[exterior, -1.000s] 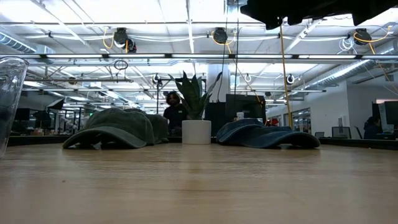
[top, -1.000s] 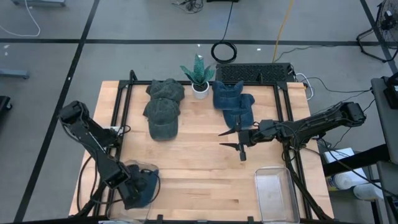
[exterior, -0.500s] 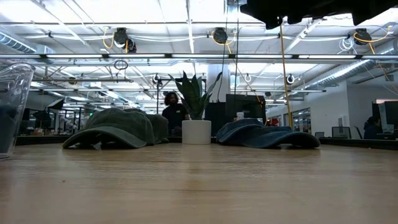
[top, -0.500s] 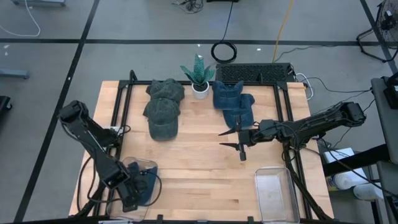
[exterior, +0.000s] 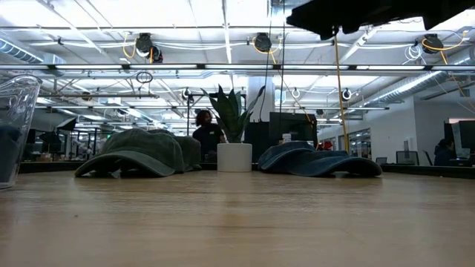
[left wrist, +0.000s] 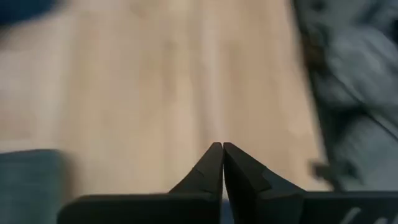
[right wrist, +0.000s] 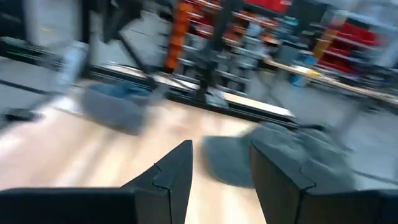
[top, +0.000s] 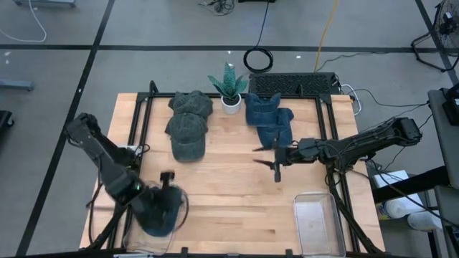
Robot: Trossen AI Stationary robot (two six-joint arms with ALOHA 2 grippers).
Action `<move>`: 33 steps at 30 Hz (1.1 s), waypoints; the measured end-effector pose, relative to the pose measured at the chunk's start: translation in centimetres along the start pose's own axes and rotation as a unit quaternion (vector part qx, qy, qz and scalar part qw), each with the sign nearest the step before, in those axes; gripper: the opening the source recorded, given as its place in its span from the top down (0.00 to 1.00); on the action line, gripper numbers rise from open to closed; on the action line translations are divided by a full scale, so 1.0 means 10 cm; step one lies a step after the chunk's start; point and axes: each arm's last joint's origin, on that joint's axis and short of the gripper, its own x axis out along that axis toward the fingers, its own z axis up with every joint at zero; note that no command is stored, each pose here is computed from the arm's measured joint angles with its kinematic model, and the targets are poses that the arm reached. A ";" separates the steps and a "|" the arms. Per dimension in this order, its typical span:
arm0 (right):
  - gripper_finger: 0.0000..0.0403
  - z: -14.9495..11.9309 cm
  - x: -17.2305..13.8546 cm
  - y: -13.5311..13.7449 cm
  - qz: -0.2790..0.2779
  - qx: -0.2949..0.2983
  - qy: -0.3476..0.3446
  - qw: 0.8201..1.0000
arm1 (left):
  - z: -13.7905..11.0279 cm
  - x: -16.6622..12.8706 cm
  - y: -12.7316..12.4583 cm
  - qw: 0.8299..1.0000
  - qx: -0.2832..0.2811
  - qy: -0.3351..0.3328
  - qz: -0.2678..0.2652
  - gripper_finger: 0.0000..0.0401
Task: Pick & Place hat
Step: Put the bottom blue cap into the left transparent bin
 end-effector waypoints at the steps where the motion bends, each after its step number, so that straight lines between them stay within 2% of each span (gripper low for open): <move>1: 0.64 -0.01 -0.01 -0.01 -0.017 -0.005 0.010 1.000 | 0.04 -0.02 0.10 1.000 -0.012 -0.010 0.022 0.93; 5: 0.64 -0.04 -0.06 -0.04 -0.059 -0.016 0.047 0.997 | 0.16 -0.12 0.54 0.994 -0.034 -0.036 0.093 0.85; 10: 0.64 -0.06 -0.20 -0.09 -0.086 0.017 0.088 0.992 | 0.33 -0.33 0.99 0.988 -0.020 -0.095 0.123 0.69; 12: 0.64 -0.07 -0.27 -0.13 -0.101 0.037 0.102 0.989 | 0.36 -0.40 1.14 0.984 -0.006 -0.128 0.127 0.63; 15: 0.64 -0.09 -0.38 -0.17 -0.126 0.057 0.131 0.982 | 0.33 -0.47 1.33 0.978 0.023 -0.185 0.097 0.56; 18: 0.64 -0.16 -0.45 -0.22 -0.168 0.061 0.169 0.969 | 0.20 -0.46 1.49 0.967 0.044 -0.241 0.067 0.52; 22: 0.64 -0.21 -0.48 -0.29 -0.223 0.053 0.191 0.954 | -0.05 -0.33 1.75 0.954 0.019 -0.289 0.074 0.50; 27: 0.64 -0.19 -0.47 -0.30 -0.230 0.058 0.180 0.955 | -0.38 -0.15 2.01 0.951 -0.004 -0.300 0.070 0.49; 33: 0.64 -0.15 -0.45 -0.31 -0.233 0.067 0.159 0.957 | -0.71 -0.01 2.31 0.942 -0.022 -0.322 0.090 0.49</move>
